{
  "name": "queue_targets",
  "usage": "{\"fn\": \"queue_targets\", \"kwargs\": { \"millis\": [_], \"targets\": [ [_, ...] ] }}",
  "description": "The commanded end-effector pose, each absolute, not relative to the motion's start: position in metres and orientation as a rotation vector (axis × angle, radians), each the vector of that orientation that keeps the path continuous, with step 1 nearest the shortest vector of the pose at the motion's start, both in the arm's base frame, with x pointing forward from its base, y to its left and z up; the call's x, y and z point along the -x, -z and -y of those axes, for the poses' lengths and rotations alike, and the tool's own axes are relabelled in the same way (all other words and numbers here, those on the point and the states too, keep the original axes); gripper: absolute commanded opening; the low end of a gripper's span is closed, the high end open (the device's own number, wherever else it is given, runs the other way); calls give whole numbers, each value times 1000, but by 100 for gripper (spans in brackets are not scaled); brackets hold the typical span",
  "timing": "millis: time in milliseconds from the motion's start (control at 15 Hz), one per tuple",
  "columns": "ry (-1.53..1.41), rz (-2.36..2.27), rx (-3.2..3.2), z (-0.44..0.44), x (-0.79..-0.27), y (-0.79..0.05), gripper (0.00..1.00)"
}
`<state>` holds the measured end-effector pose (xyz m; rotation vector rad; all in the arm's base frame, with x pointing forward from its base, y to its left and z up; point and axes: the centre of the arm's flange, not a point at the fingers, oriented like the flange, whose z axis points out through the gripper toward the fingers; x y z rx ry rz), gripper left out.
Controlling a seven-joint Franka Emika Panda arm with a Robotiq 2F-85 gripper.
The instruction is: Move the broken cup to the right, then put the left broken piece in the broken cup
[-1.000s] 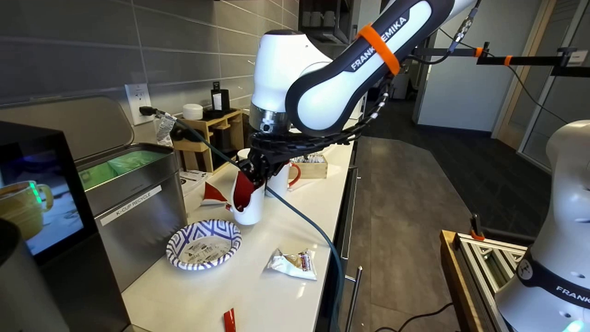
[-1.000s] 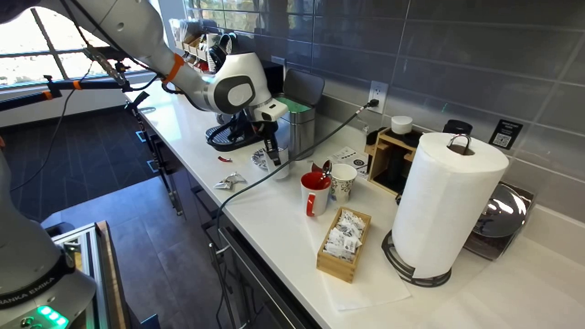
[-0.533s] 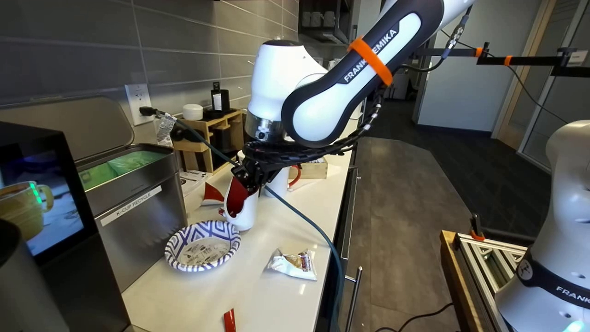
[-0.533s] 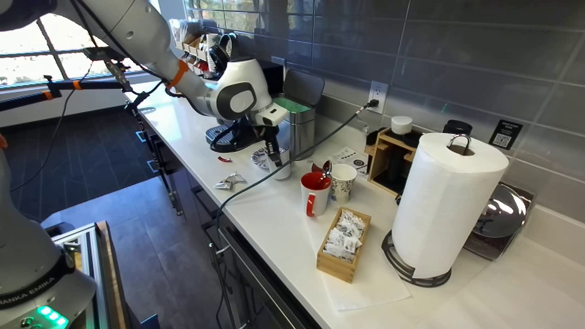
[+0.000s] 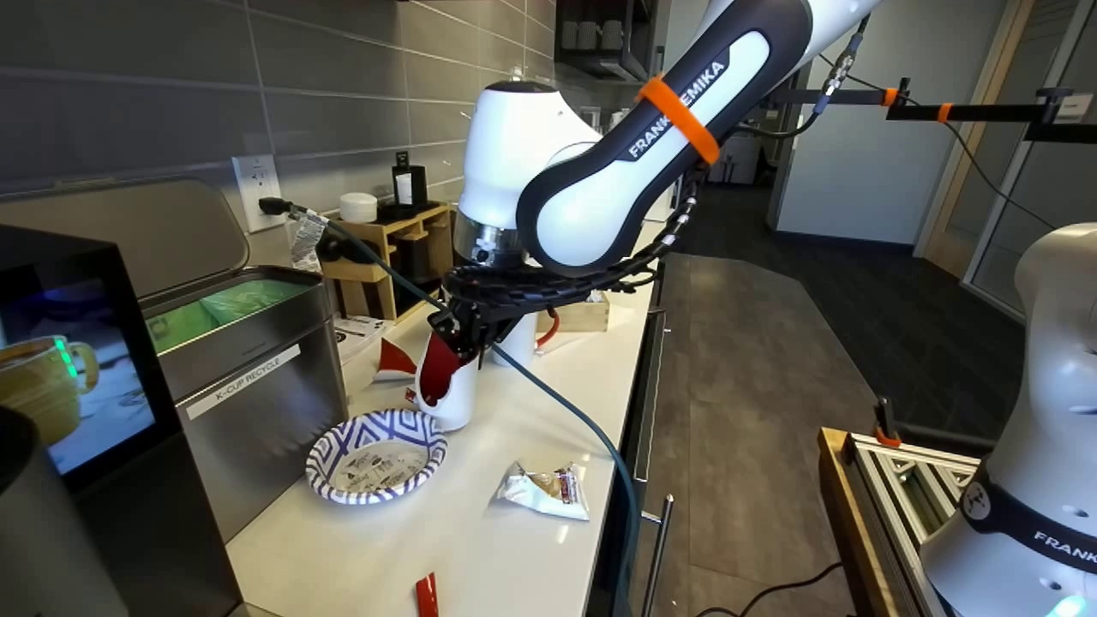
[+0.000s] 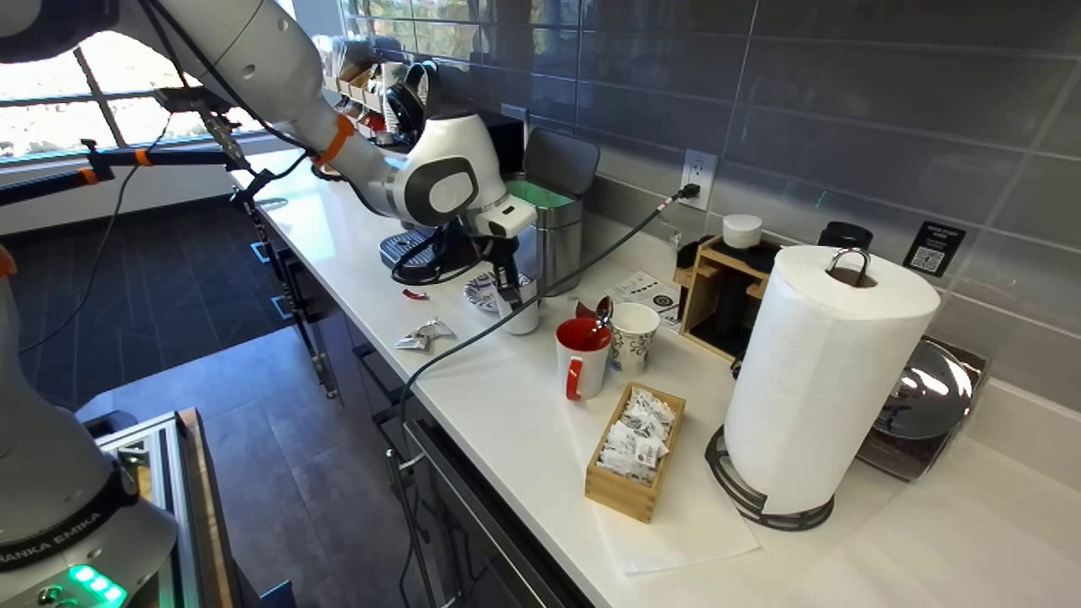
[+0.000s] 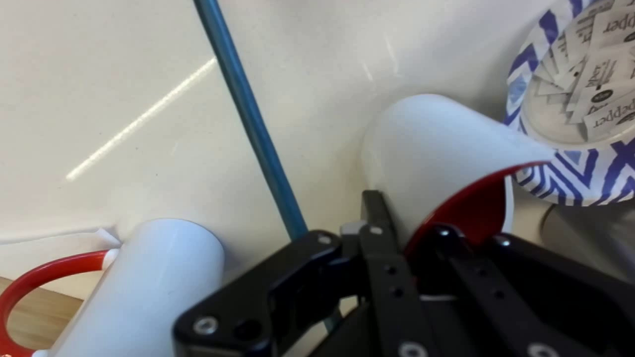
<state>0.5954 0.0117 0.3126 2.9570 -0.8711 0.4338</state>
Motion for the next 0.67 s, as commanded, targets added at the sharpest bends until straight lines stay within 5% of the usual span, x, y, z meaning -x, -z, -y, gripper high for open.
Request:
{"fn": "queue_targets", "kwargs": {
  "millis": [0,200,267,333,467,600],
  "targets": [
    [-447,919,-2963,-13,-602,-309,3],
    [-435,944,-2964,-12,-603,-305,3],
    [-427,953,-2966,-11,-603,-304,14],
    [-426,964,-2966,-10,-602,-305,37],
    [-424,981,-2964,-8,-602,-309,40],
    [-426,991,-2966,-7,-600,-317,54]
  ]
}}
